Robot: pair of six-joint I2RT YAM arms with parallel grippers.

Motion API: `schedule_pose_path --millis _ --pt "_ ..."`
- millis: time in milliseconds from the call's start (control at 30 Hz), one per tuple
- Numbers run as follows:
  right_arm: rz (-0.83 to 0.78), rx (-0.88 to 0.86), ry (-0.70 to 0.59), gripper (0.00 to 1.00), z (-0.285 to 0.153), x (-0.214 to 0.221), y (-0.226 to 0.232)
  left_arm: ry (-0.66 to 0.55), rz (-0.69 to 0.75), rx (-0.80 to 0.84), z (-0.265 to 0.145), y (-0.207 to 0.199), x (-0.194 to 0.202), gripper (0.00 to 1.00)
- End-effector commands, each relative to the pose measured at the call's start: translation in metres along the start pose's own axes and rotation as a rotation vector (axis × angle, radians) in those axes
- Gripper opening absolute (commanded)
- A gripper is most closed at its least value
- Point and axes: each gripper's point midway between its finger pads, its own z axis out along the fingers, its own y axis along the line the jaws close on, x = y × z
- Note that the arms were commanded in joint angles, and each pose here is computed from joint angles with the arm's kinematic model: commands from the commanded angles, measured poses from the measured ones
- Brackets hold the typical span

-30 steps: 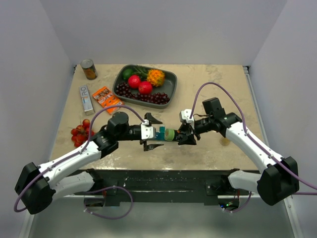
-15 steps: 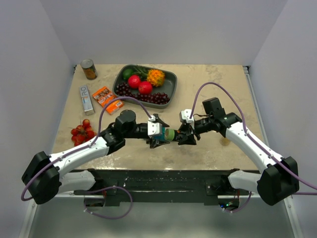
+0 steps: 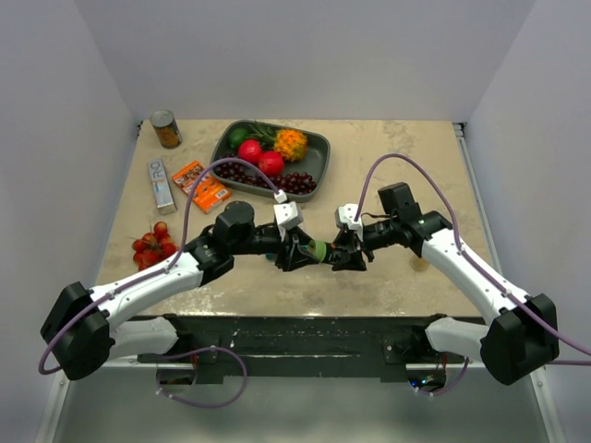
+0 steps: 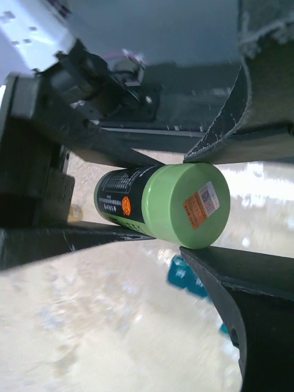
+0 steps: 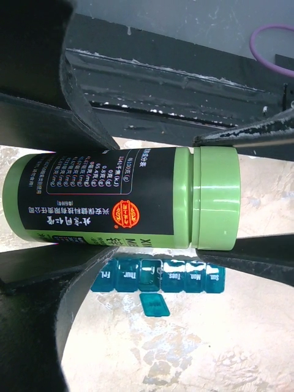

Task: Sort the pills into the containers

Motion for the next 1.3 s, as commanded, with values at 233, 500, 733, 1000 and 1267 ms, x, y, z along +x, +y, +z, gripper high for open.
schedule_pose_path --millis 233,500,733,1000,1267 --pt "-0.041 0.062 -0.031 0.00 -0.005 -0.014 -0.011 0.036 -1.103 -0.213 0.001 -0.011 -0.027 0.00" --pt "-0.042 0.078 -0.040 0.00 -0.008 -0.015 -0.012 -0.073 -1.188 -0.216 -0.009 -0.012 -0.062 0.19" --pt "-0.045 0.067 -0.052 0.00 -0.009 -0.018 -0.011 -0.054 -0.864 -0.090 -0.023 -0.025 -0.062 0.95" --pt "-0.046 0.057 -0.058 0.00 -0.009 -0.018 -0.008 0.088 -0.427 -0.152 -0.059 -0.019 -0.020 0.99" --pt "-0.052 0.036 -0.063 0.00 -0.008 -0.018 -0.005 -0.177 0.221 -0.037 -0.073 -0.032 -0.034 0.99"
